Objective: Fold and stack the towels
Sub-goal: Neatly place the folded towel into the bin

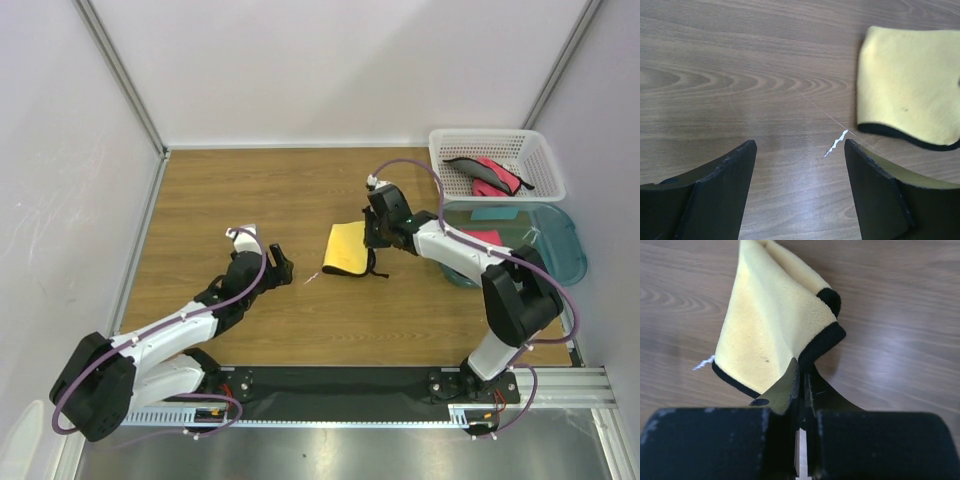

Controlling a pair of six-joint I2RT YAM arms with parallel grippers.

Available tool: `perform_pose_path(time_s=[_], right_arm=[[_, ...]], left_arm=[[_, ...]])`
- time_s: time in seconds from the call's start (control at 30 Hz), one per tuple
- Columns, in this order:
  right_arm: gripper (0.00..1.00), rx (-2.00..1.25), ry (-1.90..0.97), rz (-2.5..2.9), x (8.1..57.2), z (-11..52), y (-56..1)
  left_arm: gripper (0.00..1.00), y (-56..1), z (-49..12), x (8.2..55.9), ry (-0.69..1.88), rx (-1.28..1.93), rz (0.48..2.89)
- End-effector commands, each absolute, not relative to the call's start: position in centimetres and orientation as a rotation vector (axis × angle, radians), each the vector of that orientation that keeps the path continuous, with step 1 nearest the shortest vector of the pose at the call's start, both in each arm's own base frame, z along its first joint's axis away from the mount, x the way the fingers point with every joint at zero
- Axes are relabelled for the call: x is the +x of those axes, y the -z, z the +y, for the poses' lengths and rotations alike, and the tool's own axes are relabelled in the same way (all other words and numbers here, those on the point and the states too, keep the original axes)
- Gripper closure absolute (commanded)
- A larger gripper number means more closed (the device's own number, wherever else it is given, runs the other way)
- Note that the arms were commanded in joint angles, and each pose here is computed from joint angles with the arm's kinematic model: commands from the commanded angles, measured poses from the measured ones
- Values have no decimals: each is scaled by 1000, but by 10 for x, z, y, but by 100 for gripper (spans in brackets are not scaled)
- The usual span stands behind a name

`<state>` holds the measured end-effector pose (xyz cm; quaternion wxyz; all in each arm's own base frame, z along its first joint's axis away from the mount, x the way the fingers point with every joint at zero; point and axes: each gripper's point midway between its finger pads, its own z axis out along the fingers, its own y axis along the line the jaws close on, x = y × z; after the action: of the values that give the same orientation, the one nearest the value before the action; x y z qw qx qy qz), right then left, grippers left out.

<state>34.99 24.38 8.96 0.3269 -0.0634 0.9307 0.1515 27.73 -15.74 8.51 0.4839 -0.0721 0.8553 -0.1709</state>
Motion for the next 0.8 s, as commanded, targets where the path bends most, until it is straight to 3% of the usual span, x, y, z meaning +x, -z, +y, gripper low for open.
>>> perform_pose_path(time_s=[0.0,0.33,0.77], right_arm=[[100,-242,-212,2433,351,208,-107],[100,-433,1,2471,364,130,-134],[100,-412,164,2477,350,48,-209]], left_arm=[[22,-106,-163,288,438,-150,2034],[22,-103,-173,296,457,-92,2085],[21,-92,-161,304,362,-79,2122]])
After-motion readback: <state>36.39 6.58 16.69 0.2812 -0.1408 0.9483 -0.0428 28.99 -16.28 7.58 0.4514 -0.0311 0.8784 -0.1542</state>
